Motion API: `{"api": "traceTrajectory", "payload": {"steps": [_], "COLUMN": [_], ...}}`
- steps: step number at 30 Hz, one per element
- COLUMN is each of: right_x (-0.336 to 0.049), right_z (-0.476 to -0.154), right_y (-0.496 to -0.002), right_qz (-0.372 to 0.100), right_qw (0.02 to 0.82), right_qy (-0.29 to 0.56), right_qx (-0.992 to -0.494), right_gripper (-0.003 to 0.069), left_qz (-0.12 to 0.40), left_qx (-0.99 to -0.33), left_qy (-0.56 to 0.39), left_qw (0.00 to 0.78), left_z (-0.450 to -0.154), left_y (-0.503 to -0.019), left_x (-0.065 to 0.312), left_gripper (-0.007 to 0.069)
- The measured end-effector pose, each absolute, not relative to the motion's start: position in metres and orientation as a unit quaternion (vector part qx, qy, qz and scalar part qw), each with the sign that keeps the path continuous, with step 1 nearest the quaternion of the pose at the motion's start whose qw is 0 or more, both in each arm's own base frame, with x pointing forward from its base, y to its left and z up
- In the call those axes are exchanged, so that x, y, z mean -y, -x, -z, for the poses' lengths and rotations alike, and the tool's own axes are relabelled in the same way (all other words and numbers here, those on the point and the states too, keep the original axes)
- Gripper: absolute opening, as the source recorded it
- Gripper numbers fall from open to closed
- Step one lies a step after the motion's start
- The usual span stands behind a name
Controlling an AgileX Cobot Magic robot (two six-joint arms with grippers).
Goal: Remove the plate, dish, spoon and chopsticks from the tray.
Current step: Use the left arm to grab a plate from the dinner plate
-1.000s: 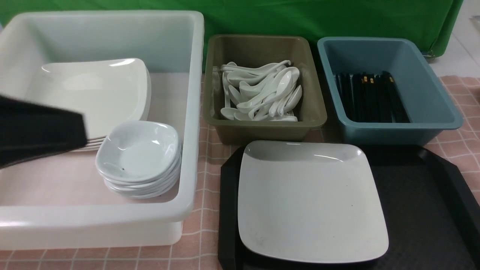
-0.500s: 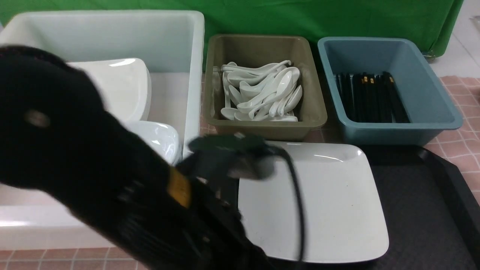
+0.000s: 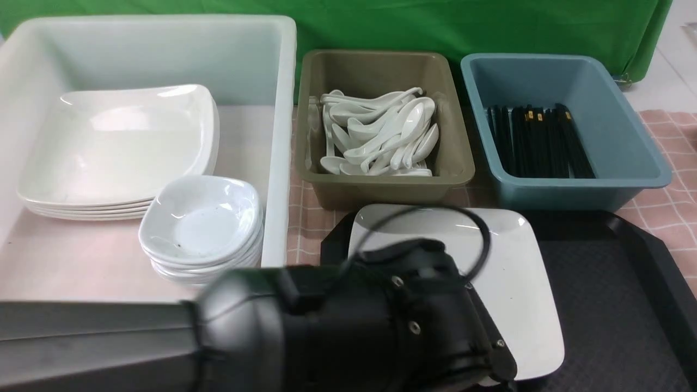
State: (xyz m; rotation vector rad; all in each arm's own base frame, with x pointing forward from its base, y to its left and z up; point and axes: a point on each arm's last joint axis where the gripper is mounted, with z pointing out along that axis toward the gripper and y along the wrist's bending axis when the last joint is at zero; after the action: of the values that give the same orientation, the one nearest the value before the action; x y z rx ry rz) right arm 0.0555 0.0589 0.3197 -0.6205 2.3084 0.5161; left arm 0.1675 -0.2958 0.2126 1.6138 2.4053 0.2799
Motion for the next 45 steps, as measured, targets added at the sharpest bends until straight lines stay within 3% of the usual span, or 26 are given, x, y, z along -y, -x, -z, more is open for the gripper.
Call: {"api": "traceTrajectory", "payload": {"steps": [3,7,12,17,20,24,28,35,45], "right_x": [-0.059,-0.059,-0.059,-0.058,-0.058,-0.058,-0.058,-0.058,-0.058], "right_z": [-0.319,-0.319,-0.319,-0.319,-0.319,-0.319,-0.319,-0.319,-0.319], "right_y": [-0.055,-0.055,-0.055,-0.055,-0.055,-0.055,-0.055,-0.055,-0.055], "right_qz": [-0.197,-0.197,-0.197,-0.196,-0.195,-0.195,-0.195,-0.194,-0.195], "right_qw": [0.339,0.339,0.339,0.340,0.340,0.339,0.340,0.340,0.340], "right_qy": [0.239,0.239,0.239,0.239,0.240,0.239,0.239,0.240,0.239], "right_qx": [-0.888,-0.888,-0.888,-0.888,-0.888,-0.888,-0.888,-0.888,-0.888], "right_gripper": [0.0032,0.0034,0.0037,0.0039,0.0041,0.0041,0.0045,0.0048,0.0059], "left_qz": [-0.124,-0.131,-0.125,-0.133,-0.117,-0.085,0.002,0.052,0.043], "left_qx": [-0.788,-0.757,-0.749,-0.762,-0.763,-0.755,-0.761,-0.759,-0.757], "left_qy": [-0.588,-0.623,-0.633,-0.620,-0.620,-0.631,-0.626,-0.624,-0.627], "left_qw": [0.134,0.143,0.151,0.133,0.143,0.155,0.170,0.180,0.177], "left_z": [-0.199,-0.186,-0.175,-0.158,-0.157,-0.161,-0.168,-0.182,-0.184], "left_y": [-0.176,-0.181,-0.187,-0.204,-0.210,-0.206,-0.193,-0.176,-0.176], "left_x": [0.302,0.309,0.314,0.307,0.308,0.316,0.337,0.359,0.359], "left_gripper": [0.0503,0.0496,0.0445,0.0332,0.0223,0.0160,0.0076,0.0057,0.0047]}}
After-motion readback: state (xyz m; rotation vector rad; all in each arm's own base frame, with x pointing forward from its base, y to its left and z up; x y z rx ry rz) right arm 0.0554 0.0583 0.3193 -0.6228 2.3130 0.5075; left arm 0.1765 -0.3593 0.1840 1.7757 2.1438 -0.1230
